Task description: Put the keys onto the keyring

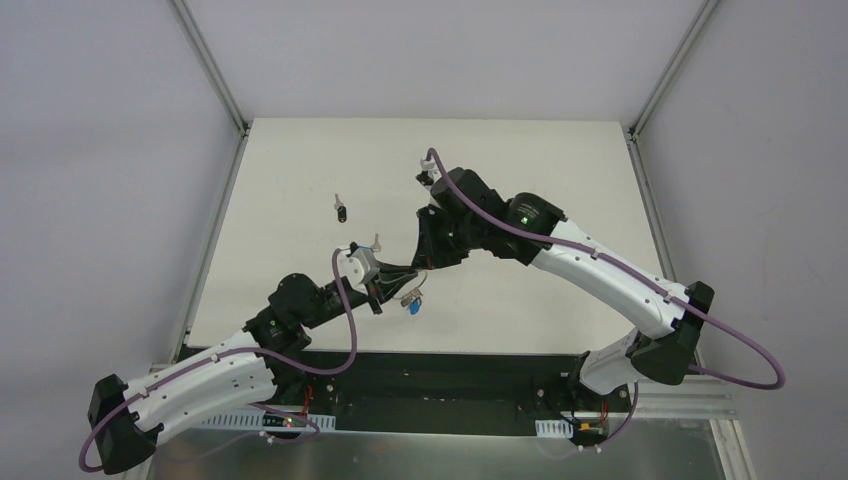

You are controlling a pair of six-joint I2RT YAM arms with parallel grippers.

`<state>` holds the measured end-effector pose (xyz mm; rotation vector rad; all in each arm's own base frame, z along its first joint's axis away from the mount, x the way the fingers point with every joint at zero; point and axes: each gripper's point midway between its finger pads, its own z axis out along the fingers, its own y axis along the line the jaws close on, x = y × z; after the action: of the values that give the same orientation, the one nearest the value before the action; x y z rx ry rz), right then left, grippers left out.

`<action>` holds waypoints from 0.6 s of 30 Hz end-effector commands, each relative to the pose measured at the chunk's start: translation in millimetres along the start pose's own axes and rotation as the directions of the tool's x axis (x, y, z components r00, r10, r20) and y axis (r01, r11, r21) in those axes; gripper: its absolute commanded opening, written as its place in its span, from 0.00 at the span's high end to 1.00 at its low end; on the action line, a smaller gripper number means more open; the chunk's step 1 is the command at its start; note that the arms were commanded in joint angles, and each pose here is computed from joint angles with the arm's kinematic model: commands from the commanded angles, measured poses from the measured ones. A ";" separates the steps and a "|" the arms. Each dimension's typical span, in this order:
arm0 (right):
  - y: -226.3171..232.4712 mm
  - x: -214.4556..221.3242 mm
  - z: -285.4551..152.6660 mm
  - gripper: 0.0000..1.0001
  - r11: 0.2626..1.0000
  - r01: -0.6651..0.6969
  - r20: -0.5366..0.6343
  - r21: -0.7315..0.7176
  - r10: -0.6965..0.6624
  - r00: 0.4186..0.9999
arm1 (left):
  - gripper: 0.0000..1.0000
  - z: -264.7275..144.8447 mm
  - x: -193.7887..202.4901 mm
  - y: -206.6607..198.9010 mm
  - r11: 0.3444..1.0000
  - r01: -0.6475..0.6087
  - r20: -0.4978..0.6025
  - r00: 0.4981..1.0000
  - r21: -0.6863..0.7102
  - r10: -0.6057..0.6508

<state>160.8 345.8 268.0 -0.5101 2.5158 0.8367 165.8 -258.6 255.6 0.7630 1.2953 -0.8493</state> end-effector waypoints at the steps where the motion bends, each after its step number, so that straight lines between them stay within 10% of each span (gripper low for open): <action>1: 21.4 -7.2 -15.8 1.00 0.997 0.003 0.028 -0.076 -0.001 1.000 | 1.00 5.6 -35.2 -0.2 1.000 0.000 0.086 0.996 0.002 0.000; 13: 24.0 -13.5 -20.5 1.00 0.997 0.010 0.057 -0.081 -0.005 0.998 | 1.00 4.1 -30.8 -5.5 0.999 -0.007 0.065 0.998 0.033 0.005; 18: 23.6 -12.8 -20.0 1.00 0.997 0.010 0.054 -0.079 -0.005 0.999 | 0.85 -0.5 -33.2 -3.6 1.000 -0.013 0.089 0.996 0.019 0.012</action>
<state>162.0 344.9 267.4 -0.5048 2.5150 0.8257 165.9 -259.4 256.5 0.7683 1.3007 -0.8496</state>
